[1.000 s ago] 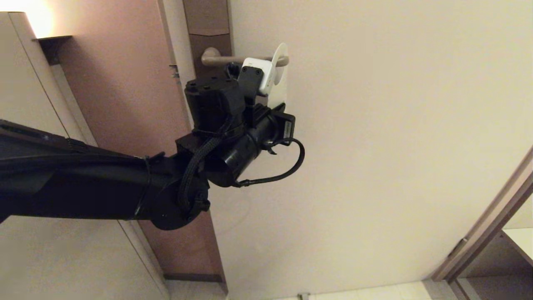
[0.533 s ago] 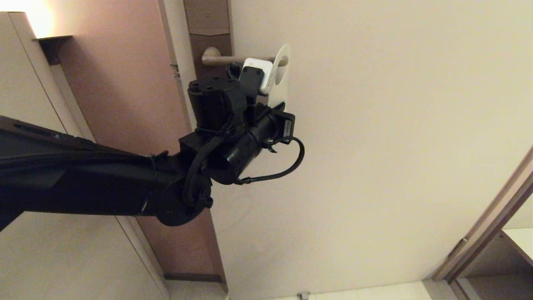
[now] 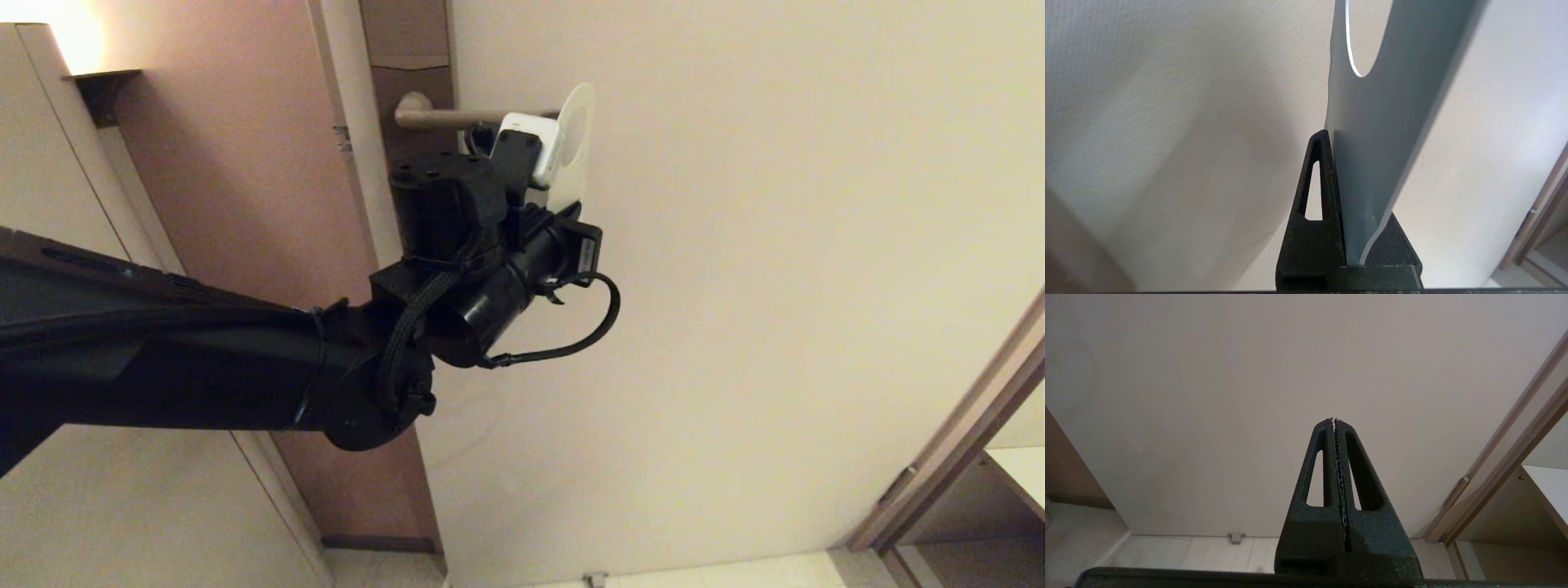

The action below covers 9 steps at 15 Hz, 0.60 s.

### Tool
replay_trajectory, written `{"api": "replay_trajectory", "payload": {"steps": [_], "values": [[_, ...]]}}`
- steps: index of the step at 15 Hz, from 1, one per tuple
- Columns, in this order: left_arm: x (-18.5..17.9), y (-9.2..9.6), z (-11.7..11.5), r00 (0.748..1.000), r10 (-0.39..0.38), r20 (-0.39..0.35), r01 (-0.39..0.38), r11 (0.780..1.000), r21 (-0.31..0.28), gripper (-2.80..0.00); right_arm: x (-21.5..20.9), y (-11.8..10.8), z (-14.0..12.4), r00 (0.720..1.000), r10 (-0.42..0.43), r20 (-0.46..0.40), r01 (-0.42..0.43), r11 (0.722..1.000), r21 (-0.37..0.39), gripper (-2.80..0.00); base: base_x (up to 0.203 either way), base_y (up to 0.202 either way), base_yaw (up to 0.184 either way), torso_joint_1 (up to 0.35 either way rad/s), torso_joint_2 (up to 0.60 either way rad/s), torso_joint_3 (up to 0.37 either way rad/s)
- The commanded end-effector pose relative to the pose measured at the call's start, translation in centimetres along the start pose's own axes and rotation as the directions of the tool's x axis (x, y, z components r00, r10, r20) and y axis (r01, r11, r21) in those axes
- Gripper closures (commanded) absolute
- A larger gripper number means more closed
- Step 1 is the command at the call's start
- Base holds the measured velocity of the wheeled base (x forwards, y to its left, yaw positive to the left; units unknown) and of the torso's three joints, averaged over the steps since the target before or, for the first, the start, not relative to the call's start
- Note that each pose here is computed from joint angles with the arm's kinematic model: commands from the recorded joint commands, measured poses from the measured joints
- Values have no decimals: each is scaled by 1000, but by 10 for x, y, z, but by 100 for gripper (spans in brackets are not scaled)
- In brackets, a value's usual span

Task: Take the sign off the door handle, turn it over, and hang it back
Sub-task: Take down the sign

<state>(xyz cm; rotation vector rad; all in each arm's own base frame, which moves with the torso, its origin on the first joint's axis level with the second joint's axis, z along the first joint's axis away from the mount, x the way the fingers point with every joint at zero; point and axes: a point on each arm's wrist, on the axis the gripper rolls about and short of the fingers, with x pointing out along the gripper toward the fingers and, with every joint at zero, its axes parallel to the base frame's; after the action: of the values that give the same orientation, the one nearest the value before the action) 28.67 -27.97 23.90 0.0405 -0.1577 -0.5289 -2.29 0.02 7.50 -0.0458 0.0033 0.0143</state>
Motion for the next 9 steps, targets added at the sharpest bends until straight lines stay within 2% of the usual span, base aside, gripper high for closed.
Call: {"api": "replay_trajectory", "payload": {"steps": [1,5,6,8,9], "values": [[2,-5,0,1000,-7,8,7,1000,-3,0,0,0,0,1000,1,-1,-1,1000,0,0,0,0,0,0,0,0],[-4,-11,5,999,-36,13,36,999,-6,0,0,0,0,1000,1,-1,-1,1000,0,0,0,0,0,0,0,0],[-5,-12,6,998,-67,19,67,998,-6,0,0,0,0,1000,1,-1,-1,1000,0,0,0,0,0,0,0,0],[-9,-13,9,984,-174,33,175,985,-6,0,0,0,0,1000,1,-1,-1,1000,0,0,0,0,0,0,0,0],[-12,-14,11,967,-251,45,252,968,-4,0,0,0,0,1000,1,-1,-1,1000,0,0,0,0,0,0,0,0]]}}
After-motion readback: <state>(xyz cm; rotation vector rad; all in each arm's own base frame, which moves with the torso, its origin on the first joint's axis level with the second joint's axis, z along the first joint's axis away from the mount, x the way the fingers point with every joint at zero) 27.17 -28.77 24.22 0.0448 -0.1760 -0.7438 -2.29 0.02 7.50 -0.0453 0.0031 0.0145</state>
